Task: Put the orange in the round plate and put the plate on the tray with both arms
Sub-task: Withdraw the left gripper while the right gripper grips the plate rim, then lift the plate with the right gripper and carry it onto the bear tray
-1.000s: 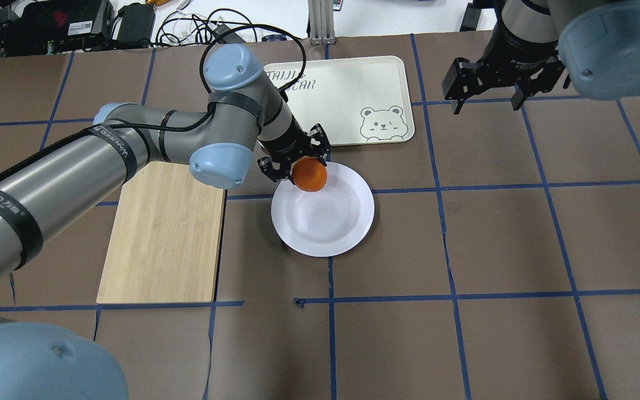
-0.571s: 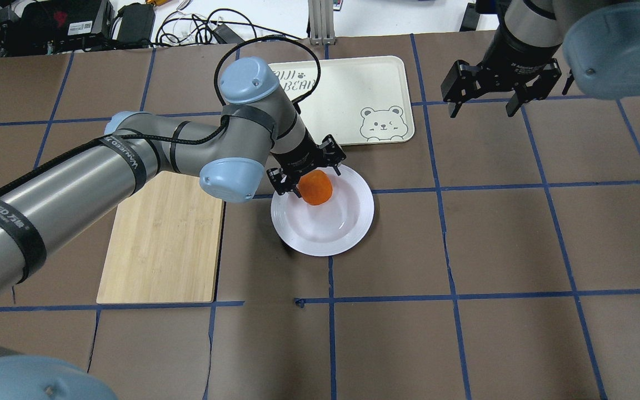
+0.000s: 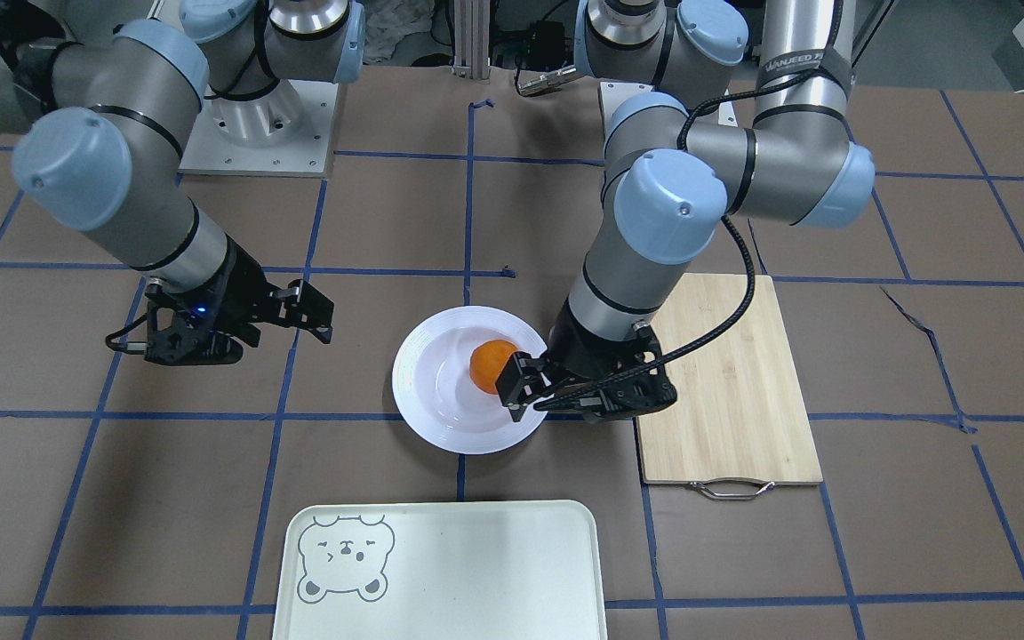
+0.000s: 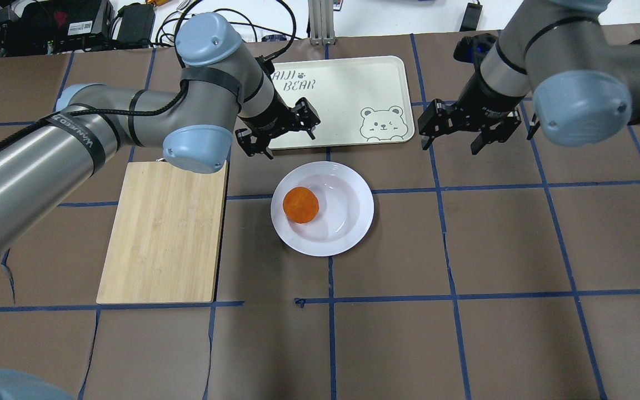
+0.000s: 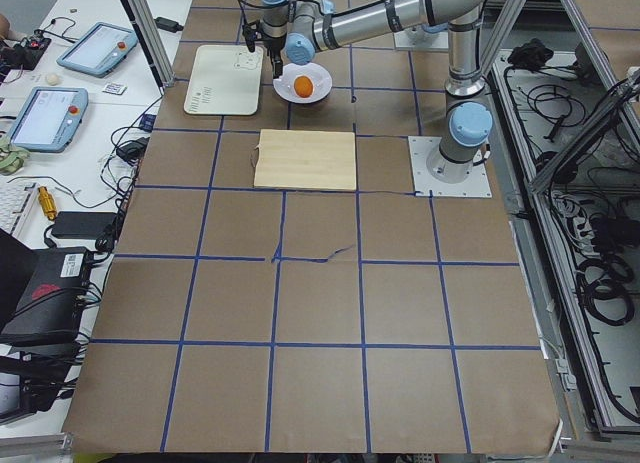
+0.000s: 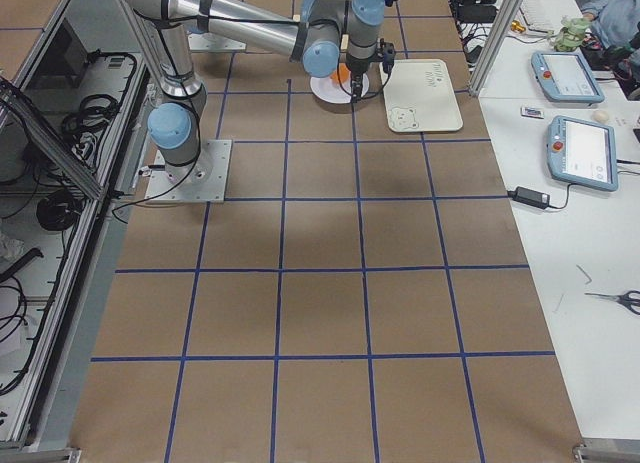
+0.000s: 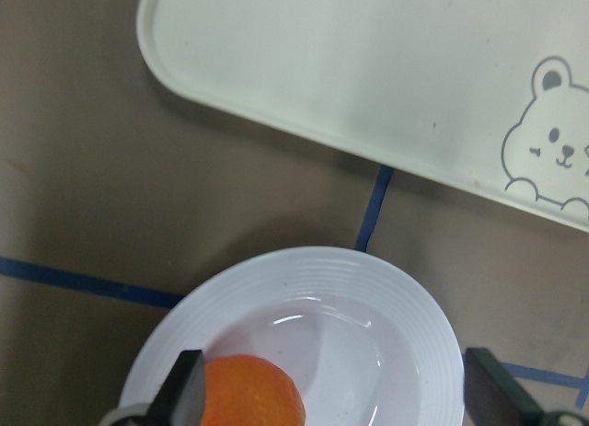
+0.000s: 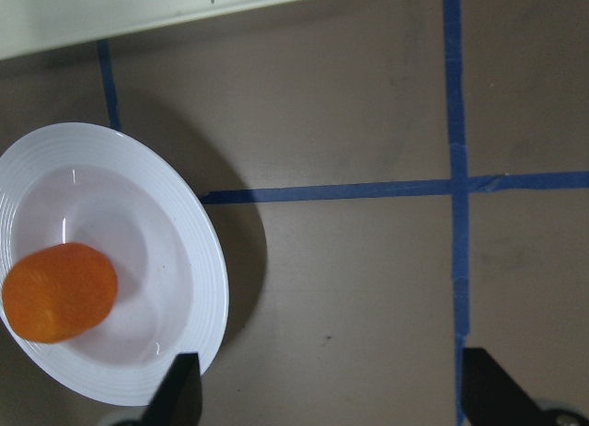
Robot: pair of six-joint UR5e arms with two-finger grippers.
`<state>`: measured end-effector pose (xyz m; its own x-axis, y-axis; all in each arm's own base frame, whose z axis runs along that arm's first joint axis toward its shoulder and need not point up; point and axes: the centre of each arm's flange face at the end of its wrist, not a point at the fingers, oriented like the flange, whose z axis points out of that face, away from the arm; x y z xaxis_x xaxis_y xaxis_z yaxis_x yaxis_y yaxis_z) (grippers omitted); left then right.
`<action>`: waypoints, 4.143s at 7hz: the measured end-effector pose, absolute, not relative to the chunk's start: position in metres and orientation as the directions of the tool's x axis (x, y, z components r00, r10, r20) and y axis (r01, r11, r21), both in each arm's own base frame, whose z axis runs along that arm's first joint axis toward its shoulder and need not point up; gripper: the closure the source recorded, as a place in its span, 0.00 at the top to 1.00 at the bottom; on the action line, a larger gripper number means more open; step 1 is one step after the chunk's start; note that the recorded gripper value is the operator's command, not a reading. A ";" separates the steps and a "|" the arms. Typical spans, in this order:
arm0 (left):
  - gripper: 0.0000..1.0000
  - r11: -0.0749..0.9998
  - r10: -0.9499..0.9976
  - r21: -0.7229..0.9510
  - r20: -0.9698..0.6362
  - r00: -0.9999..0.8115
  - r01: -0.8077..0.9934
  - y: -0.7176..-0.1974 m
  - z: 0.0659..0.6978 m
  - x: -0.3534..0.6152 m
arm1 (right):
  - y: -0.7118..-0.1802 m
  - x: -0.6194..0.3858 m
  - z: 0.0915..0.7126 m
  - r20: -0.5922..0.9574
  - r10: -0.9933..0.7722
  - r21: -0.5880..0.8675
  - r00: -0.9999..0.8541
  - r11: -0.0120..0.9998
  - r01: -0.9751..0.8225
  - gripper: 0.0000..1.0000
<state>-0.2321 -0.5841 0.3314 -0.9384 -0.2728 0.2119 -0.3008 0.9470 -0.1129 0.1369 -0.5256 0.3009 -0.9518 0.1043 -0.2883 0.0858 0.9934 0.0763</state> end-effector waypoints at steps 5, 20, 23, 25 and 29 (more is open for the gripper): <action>1.00 0.939 -0.251 -0.208 0.135 -0.959 -0.275 -0.564 0.423 -0.114 | -0.499 0.238 0.189 -0.331 0.153 0.112 -0.931 0.986 0.122 1.00; 1.00 0.988 -0.147 -0.040 0.035 -0.989 -0.148 -0.508 0.445 -0.096 | -0.530 0.243 0.210 -0.410 0.263 0.055 -0.873 0.963 0.264 0.00; 1.00 0.988 -0.147 -0.054 0.020 -0.989 -0.148 -0.506 0.450 -0.095 | -0.580 0.208 0.257 -0.499 0.324 0.064 -0.804 0.939 0.339 0.00; 1.00 0.987 -0.149 -0.058 0.013 -0.989 -0.150 -0.506 0.452 -0.093 | -0.615 0.194 0.278 -0.569 0.311 0.043 -0.761 0.936 0.351 0.00; 1.00 0.987 -0.151 -0.070 -0.038 -0.988 -0.148 -0.503 0.456 -0.089 | -0.730 0.189 0.243 -0.603 0.265 -0.023 -0.753 0.937 0.348 0.00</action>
